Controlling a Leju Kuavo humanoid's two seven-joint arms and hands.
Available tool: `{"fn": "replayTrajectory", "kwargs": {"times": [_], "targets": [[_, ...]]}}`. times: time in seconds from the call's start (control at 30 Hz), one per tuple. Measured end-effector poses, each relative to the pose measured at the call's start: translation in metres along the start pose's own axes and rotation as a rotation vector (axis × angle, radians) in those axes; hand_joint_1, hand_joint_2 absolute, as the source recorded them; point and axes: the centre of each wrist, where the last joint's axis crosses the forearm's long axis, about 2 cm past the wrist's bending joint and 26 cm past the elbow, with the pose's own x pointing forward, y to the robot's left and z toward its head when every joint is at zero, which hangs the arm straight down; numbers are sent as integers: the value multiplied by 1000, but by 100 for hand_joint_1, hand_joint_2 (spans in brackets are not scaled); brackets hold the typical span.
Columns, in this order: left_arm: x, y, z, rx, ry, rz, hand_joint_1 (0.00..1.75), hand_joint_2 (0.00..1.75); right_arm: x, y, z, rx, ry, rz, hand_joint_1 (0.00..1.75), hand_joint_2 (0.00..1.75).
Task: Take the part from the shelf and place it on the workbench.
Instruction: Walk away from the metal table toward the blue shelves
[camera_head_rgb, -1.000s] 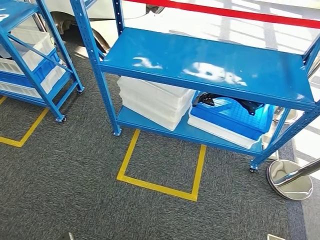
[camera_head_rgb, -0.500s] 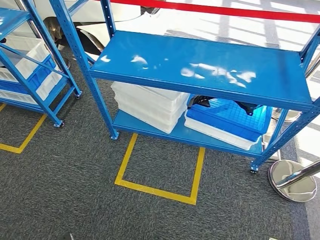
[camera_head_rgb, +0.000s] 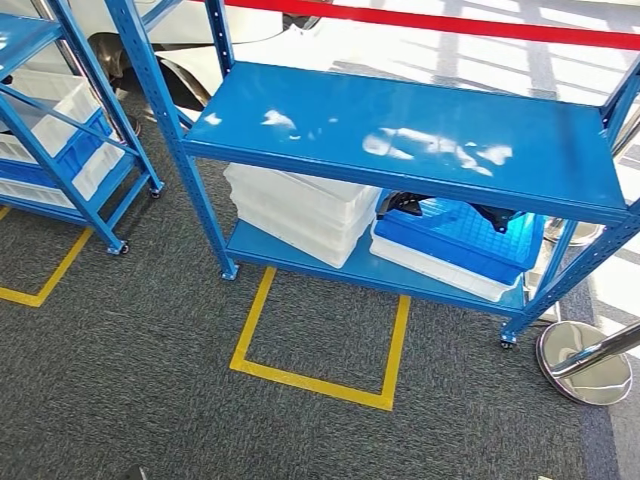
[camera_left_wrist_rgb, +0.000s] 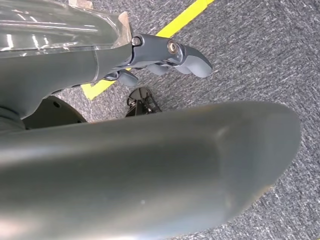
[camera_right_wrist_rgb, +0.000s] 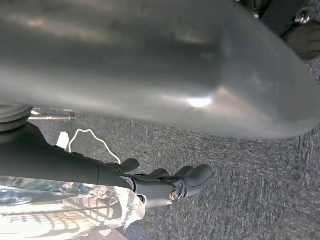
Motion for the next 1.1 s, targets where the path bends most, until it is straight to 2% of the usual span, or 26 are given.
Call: {"fn": "replayTrajectory", "kwargs": {"times": [0.67, 0.8, 1.0, 1.1], "targets": [[0, 0, 0, 2, 37, -1, 0, 0, 1, 7, 2, 33, 62, 23, 0, 0], [0, 0, 0, 16, 48, -6, 0, 175, 1, 8, 2, 39, 64, 31, 0, 0], [0, 0, 0, 30, 53, -10, 0, 175, 1, 9, 3, 47, 66, 42, 0, 0], [0, 0, 0, 9, 34, -2, 0, 175, 2, 9, 3, 54, 63, 54, 0, 131]]}}
